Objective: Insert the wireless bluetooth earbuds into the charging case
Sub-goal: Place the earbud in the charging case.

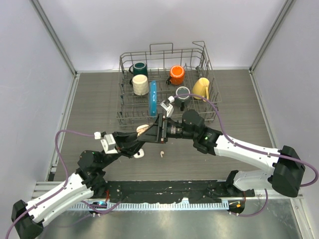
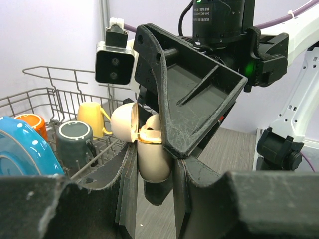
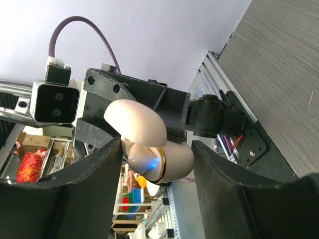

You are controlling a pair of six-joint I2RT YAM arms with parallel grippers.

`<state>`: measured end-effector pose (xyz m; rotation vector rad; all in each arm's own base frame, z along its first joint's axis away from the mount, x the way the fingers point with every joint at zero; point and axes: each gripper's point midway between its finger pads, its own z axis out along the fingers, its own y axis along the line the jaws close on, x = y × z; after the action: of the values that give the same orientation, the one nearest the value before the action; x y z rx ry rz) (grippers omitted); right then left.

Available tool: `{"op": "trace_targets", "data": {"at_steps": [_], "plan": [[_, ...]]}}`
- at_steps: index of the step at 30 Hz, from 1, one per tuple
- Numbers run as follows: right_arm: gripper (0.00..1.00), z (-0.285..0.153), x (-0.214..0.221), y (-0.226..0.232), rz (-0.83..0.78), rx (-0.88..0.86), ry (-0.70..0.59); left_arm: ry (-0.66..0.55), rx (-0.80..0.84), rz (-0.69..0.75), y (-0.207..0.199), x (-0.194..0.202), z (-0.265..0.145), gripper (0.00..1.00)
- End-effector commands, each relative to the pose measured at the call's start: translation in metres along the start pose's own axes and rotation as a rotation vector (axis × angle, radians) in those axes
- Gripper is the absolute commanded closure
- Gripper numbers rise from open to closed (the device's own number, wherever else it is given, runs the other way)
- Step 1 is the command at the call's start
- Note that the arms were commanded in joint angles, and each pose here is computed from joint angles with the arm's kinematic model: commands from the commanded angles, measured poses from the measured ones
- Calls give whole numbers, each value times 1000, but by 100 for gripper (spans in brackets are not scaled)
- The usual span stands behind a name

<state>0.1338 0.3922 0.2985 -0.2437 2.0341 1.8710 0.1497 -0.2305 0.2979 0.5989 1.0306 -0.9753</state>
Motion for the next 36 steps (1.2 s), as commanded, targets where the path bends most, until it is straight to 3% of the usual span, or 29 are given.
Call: {"op": "trace_targets", "data": {"at_steps": [1, 7, 11, 27, 36], "plan": [[38, -1, -2, 17, -31, -56, 0, -75, 4, 36, -1, -28, 5, 100], [20, -6, -13, 26, -32, -74, -65, -71, 7, 34, -2, -27, 4, 100], [21, -8, -18, 30, -25, -77, -88, -71, 7, 32, -2, -27, 4, 100], [71, -6, -15, 22, -14, -65, -69, -63, 11, 22, -2, -25, 5, 100], [80, -8, -20, 13, -134, 54, -55, -48, 16, 6, -3, -20, 6, 100]]}}
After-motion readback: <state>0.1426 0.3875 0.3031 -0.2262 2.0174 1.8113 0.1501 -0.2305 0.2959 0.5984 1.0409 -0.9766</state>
